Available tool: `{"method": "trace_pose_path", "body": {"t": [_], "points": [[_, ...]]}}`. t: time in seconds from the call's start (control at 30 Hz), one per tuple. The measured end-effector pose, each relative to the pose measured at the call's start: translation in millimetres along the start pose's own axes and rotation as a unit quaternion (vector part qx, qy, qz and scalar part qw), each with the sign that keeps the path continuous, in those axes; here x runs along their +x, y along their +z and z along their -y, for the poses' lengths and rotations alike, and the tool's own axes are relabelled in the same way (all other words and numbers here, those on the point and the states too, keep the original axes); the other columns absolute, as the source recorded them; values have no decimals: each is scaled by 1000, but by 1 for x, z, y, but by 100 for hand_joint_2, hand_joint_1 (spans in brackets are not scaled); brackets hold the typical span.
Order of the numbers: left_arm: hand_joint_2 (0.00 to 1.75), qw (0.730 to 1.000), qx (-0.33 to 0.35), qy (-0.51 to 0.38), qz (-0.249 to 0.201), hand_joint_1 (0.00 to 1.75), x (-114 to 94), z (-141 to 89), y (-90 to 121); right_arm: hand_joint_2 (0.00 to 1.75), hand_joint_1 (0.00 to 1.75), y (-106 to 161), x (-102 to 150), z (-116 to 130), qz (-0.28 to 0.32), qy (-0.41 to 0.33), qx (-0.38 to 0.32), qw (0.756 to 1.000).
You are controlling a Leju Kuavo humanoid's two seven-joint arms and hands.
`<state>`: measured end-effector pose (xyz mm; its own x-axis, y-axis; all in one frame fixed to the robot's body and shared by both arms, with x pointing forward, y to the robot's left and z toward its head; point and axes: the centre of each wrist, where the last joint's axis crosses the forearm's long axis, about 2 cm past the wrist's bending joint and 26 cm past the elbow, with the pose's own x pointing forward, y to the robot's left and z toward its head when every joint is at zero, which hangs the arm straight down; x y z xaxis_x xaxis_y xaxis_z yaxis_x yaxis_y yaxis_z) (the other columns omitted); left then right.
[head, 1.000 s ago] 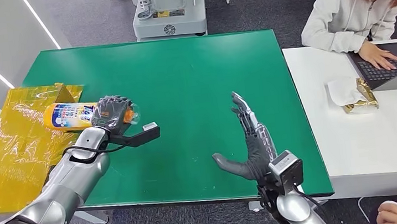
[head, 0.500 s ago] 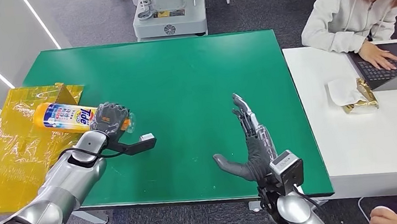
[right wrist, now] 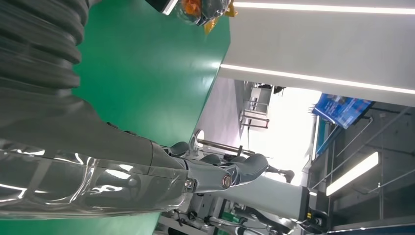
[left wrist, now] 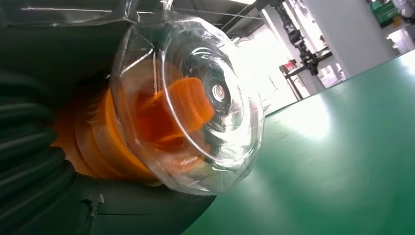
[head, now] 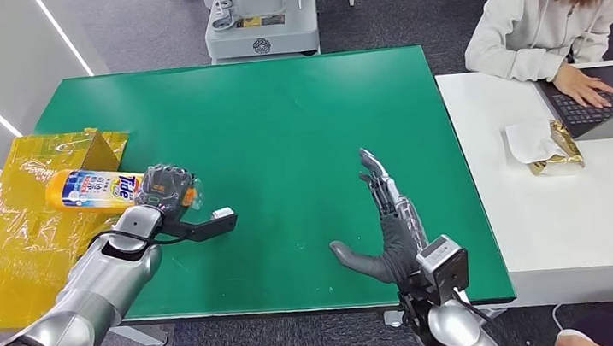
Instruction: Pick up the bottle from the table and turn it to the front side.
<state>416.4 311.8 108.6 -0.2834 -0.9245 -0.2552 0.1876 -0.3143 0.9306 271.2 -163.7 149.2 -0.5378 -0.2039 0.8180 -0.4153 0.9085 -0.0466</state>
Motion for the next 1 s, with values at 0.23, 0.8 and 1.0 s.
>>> {"method": "trace_pose_path", "body": {"t": [0.23,0.8,1.0], "points": [[175,1000,-2,-5,-26,175,-4,1,1,175,0,1,0,0,-5,0,0,1000],[175,998,-28,13,-56,164,-16,11,7,175,0,4,0,-2,-13,-8,12,1000],[175,996,-38,35,-68,24,-20,15,9,175,0,4,0,-2,-15,-7,13,1000]]}}
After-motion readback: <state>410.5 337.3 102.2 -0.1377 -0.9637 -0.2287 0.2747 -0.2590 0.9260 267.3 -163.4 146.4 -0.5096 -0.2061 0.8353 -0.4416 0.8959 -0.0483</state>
